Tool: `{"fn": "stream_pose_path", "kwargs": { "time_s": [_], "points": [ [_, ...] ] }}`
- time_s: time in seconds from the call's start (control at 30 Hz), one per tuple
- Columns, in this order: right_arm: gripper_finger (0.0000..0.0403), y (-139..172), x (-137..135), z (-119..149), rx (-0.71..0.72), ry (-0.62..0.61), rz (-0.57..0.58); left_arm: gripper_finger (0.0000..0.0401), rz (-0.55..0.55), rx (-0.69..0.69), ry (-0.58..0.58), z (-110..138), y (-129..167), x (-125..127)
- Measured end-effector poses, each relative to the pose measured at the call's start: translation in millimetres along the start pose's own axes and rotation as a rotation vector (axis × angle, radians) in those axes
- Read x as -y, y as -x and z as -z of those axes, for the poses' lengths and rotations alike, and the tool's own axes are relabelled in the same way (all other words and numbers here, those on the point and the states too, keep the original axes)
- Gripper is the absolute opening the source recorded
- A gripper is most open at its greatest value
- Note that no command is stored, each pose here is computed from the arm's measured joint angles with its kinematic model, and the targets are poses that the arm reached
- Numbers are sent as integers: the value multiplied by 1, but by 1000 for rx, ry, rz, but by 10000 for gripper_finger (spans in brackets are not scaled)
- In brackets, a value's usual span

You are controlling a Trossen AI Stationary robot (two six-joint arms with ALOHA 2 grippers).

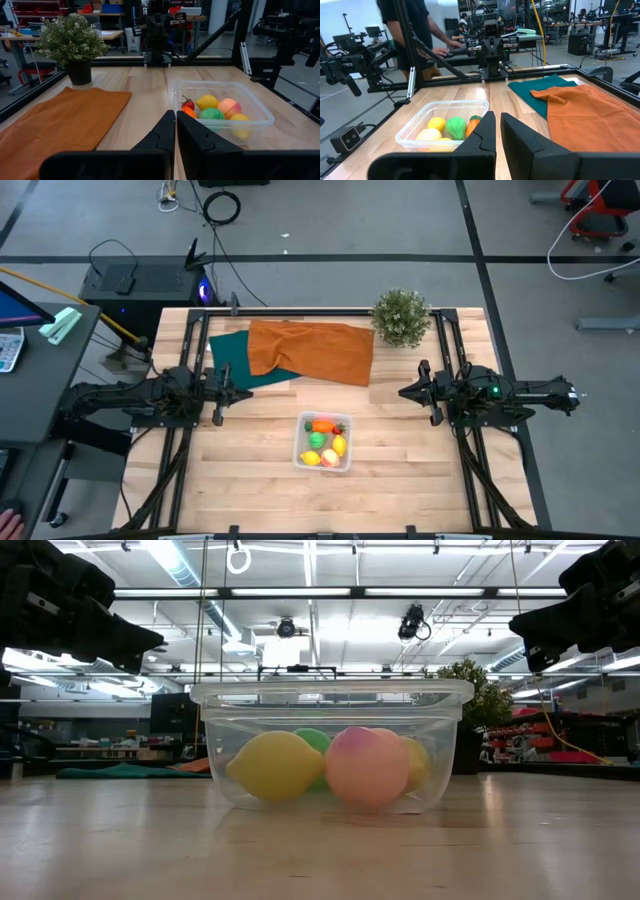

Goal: Pick and placing Produce into tupperware
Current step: Return to Home Position

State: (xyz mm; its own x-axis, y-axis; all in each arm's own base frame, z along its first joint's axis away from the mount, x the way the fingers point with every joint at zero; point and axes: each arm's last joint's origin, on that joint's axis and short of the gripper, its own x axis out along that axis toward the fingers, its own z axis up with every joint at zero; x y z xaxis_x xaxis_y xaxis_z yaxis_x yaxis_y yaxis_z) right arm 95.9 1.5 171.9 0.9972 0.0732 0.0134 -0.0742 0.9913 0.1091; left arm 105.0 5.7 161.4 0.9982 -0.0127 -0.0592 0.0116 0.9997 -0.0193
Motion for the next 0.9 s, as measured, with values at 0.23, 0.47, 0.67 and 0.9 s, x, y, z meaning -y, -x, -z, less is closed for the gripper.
{"fn": "stream_pose_path", "kwargs": {
  "time_s": [0.23, 0.47, 0.67, 0.9],
  "points": [
    [1, 0, 0, 0, 0, 0, 0, 32, 0, 0, 0, 0, 0, 0],
    [1, 0, 0, 0, 0, 0, 0, 33, 0, 0, 0, 0, 0, 0],
    [1, 0, 0, 0, 0, 0, 0, 24, 0, -1, 0, 0, 0, 0],
    [1, 0, 0, 0, 0, 0, 0, 30, 0, 0, 0, 0, 0, 0]
  ]
}}
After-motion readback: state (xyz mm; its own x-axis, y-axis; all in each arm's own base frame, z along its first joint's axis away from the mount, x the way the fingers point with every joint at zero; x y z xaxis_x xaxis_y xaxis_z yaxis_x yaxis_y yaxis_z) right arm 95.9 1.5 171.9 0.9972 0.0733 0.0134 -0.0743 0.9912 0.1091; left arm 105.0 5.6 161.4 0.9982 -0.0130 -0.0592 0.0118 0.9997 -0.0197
